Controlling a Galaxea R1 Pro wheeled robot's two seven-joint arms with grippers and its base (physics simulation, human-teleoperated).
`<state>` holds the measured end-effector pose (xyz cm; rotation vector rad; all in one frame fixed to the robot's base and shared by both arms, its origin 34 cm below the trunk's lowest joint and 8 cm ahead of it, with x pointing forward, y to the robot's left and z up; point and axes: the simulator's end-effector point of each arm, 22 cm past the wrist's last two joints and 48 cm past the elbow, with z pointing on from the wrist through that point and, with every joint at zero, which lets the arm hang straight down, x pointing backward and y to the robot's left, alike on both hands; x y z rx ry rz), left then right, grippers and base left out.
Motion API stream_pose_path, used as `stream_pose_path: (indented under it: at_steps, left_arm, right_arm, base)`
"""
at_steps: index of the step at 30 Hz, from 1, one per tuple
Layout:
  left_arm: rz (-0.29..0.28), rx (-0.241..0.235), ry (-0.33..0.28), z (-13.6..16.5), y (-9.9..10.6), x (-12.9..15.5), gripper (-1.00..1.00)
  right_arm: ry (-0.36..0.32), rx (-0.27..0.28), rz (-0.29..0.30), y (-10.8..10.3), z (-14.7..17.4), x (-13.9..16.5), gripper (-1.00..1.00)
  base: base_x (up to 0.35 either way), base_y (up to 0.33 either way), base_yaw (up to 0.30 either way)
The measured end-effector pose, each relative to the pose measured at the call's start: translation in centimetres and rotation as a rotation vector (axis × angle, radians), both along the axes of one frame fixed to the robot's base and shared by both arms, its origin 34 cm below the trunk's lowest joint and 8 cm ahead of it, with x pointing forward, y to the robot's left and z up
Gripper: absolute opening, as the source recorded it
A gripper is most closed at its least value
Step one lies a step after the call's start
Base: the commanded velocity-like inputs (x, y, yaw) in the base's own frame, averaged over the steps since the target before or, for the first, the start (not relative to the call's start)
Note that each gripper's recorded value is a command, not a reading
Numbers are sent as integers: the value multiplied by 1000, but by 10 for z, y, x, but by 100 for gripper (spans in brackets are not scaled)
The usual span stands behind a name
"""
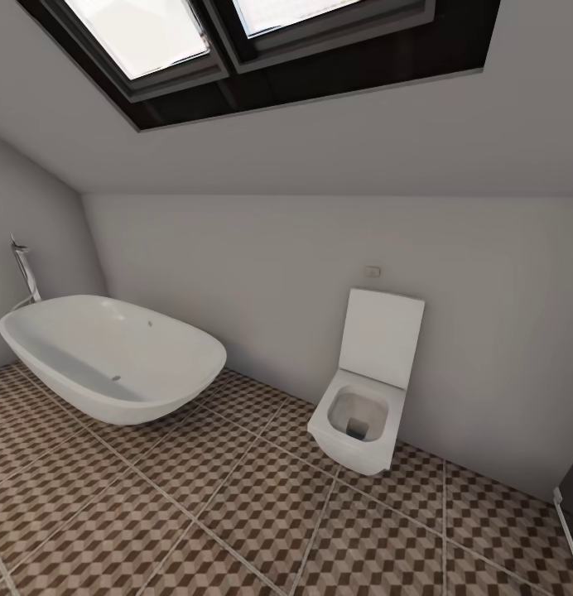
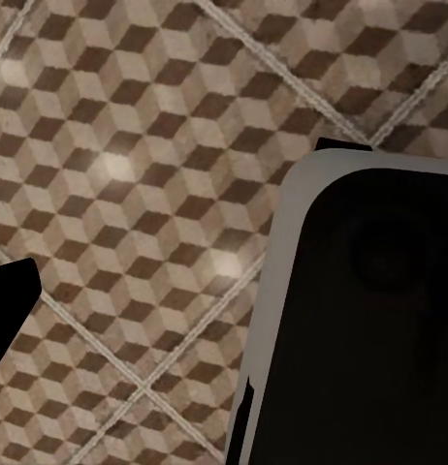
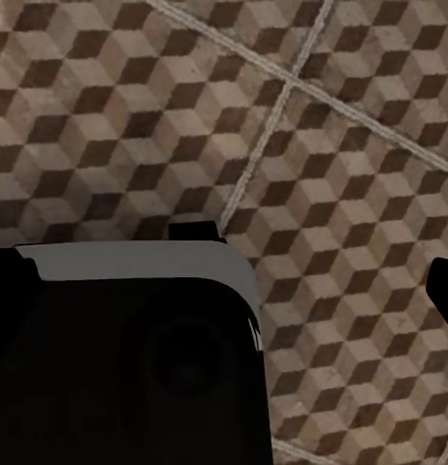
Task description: Take the four mousetraps from the cabinet in the bathroom and place them on the bathroom floor. Make sure all four end up on the same floor surface, and ensure that at least two of them are either under or directly next to the same bathroom sink.
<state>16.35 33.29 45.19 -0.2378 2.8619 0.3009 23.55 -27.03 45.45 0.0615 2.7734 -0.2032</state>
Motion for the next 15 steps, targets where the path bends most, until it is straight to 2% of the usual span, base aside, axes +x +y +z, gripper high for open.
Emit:
stream_pose_path:
  at_steps: [15]
  left_arm:
    - [0, 0, 0, 0, 0, 0, 100]
  right_arm:
    - [0, 0, 0, 0, 0, 0, 100]
  base:
    - [0, 0, 0]
